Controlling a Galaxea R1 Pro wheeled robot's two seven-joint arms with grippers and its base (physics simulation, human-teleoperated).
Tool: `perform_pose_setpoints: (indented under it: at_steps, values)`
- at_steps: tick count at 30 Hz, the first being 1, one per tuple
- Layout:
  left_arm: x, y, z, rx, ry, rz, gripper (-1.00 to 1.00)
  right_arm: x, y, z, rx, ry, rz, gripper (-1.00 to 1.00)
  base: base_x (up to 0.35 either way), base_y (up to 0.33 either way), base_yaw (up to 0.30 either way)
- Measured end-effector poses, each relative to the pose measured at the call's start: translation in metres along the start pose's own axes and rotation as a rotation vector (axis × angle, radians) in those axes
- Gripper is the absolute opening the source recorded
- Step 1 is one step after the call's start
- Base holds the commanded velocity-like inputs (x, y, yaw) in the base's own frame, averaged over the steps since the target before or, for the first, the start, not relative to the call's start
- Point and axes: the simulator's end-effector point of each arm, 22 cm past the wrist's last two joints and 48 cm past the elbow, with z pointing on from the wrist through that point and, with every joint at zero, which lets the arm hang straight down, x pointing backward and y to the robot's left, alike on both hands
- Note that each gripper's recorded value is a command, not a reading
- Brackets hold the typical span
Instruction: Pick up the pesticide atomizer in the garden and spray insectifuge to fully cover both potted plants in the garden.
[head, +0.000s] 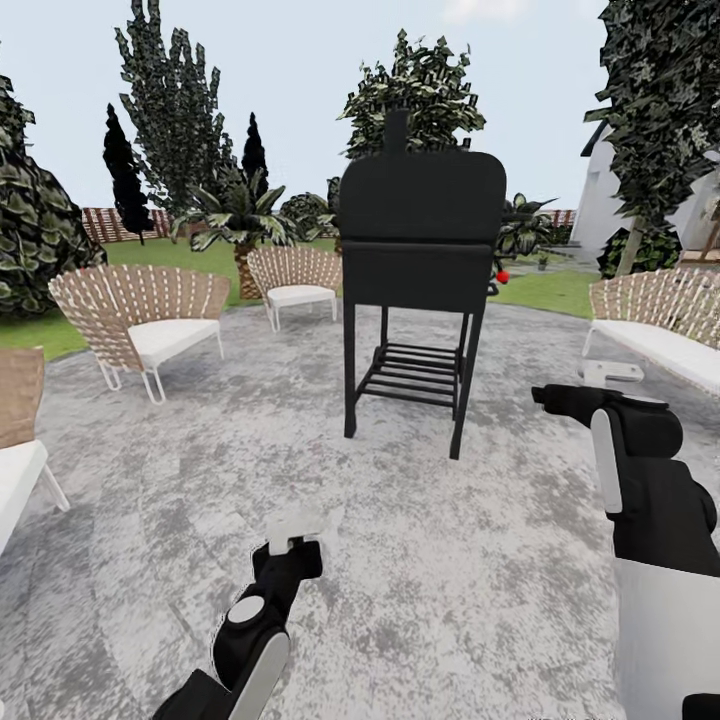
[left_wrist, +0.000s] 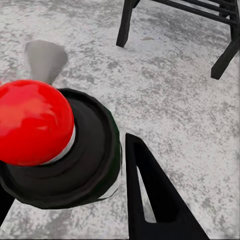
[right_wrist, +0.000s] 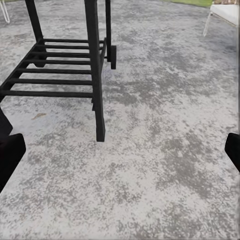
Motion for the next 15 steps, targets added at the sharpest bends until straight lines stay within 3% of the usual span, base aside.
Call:
perform_pose_setpoints:
  at_steps: [6,15]
  values:
    - [0.013,-0.002,0.005,0.004,0.035,0.009,-1.00,-0.004,0.002,0.000,-0.003,0.002,0.001,1.00,0.000,0.000,-0.258]
    - [0.010,-0.008,0.006,0.018,-0.005,-0.013,-1.00,-0.004,0.002,-0.001,-0.003,0.002,0.001,1.00,0.014,-0.004,-0.276]
